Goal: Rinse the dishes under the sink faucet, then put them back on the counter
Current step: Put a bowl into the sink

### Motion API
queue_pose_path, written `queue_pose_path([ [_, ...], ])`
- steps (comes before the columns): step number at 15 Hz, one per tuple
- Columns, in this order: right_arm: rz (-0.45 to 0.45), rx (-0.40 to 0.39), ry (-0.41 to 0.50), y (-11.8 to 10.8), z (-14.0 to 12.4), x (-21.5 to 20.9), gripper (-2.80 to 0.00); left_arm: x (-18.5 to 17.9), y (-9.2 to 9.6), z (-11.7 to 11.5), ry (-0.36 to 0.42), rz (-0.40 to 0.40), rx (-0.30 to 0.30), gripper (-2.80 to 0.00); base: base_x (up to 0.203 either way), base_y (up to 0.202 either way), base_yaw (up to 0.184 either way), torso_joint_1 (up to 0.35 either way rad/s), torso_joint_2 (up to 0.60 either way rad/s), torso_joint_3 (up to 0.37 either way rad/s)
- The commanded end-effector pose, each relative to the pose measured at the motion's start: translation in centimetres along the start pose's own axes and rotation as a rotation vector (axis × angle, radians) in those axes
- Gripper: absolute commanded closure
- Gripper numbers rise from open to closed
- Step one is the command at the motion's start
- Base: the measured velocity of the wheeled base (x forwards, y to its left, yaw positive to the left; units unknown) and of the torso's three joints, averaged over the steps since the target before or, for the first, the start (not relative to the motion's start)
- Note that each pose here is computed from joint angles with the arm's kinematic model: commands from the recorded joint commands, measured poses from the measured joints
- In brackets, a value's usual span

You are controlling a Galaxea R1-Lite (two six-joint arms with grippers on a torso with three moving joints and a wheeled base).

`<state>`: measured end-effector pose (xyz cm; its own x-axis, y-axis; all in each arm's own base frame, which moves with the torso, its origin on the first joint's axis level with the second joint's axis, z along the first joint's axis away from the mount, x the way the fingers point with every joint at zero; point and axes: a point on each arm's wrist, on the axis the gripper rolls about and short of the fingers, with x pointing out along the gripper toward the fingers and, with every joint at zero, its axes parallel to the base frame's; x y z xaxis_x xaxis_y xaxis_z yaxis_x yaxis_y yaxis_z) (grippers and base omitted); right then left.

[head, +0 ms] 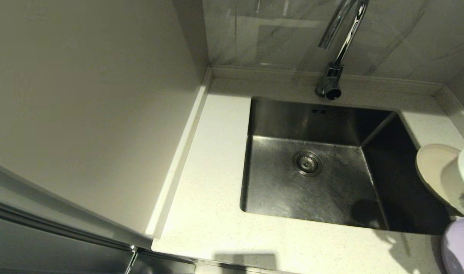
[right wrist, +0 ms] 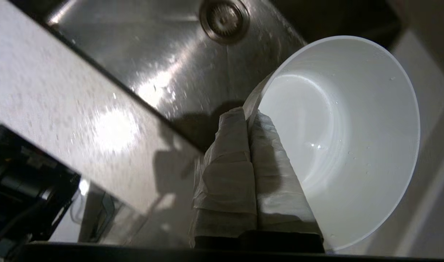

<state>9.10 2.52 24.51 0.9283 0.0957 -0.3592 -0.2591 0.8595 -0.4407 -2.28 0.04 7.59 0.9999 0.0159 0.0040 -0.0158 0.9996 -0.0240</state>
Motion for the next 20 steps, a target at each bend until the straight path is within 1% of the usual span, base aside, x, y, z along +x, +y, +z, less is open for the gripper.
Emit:
queue_pose_path([
  [1, 0.086, -0.053, 0.055, 1.8, 1.6, 5.6, 0.00, 0.0, 0.0, 0.0, -0.002, 0.001, -0.001, 0.00, 0.000, 0.000, 0.000, 0.000, 0.00, 0.000],
  [4, 0.116, -0.080, 0.136, 3.5, 2.8, 10.6, 0.00, 0.0, 0.0, 0.0, -0.002, 0.001, -0.001, 0.00, 0.000, 0.000, 0.000, 0.000, 0.00, 0.000],
  [6, 0.091, -0.061, 0.211, 4.6, 3.2, 14.0, 0.00, 0.0, 0.0, 0.0, -0.002, 0.001, -0.001, 0.00, 0.000, 0.000, 0.000, 0.000, 0.00, 0.000],
  [8, 0.042, 0.009, 0.255, 5.2, 4.0, 17.1, 0.00, 0.0, 0.0, 0.0, -0.002, 0.001, -0.001, 0.00, 0.000, 0.000, 0.000, 0.000, 0.00, 0.000],
  [11, -0.062, 0.163, 0.262, 5.5, 5.9, 20.8, 0.00, 0.0, 0.0, 0.0, -0.002, 0.001, -0.001, 0.00, 0.000, 0.000, 0.000, 0.000, 0.00, 0.000],
  [12, -0.112, 0.216, 0.262, 5.5, 6.4, 21.9, 0.00, 0.0, 0.0, 0.0, -0.002, 0.001, -0.001, 0.00, 0.000, 0.000, 0.000, 0.000, 0.00, 0.000],
  [13, -0.169, 0.247, 0.277, 5.3, 6.5, 23.1, 0.00, 0.0, 0.0, 0.0, -0.002, 0.001, -0.001, 0.00, 0.000, 0.000, 0.000, 0.000, 0.00, 0.000],
  [14, -0.224, 0.261, 0.294, 4.9, 6.5, 24.2, 0.00, 0.0, 0.0, 0.0, -0.002, 0.001, -0.001, 0.00, 0.000, 0.000, 0.000, 0.000, 0.00, 0.000],
  [16, -0.307, 0.255, 0.370, 4.0, 5.9, 26.2, 0.00, 0.0, 0.0, 0.0, -0.002, 0.001, -0.001, 0.00, 0.000, 0.000, 0.000, 0.000, 0.00, 0.000],
  [17, -0.324, 0.254, 0.408, 3.4, 5.8, 26.9, 0.00, 0.0, 0.0, 0.0, -0.002, 0.001, -0.001, 0.00, 0.000, 0.000, 0.000, 0.000, 0.00, 0.000],
  [18, -0.341, 0.277, 0.422, 2.9, 6.1, 27.8, 0.00, 0.0, 0.0, 0.0, -0.002, 0.001, -0.001, 0.00, 0.000, 0.000, 0.000, 0.000, 0.00, 0.000],
  [20, -0.371, 0.350, 0.437, 2.3, 6.6, 30.7, 0.00, 0.0, 0.0, 0.0, -0.002, 0.001, -0.001, 0.00, 0.000, 0.000, 0.000, 0.000, 0.00, 0.000],
])
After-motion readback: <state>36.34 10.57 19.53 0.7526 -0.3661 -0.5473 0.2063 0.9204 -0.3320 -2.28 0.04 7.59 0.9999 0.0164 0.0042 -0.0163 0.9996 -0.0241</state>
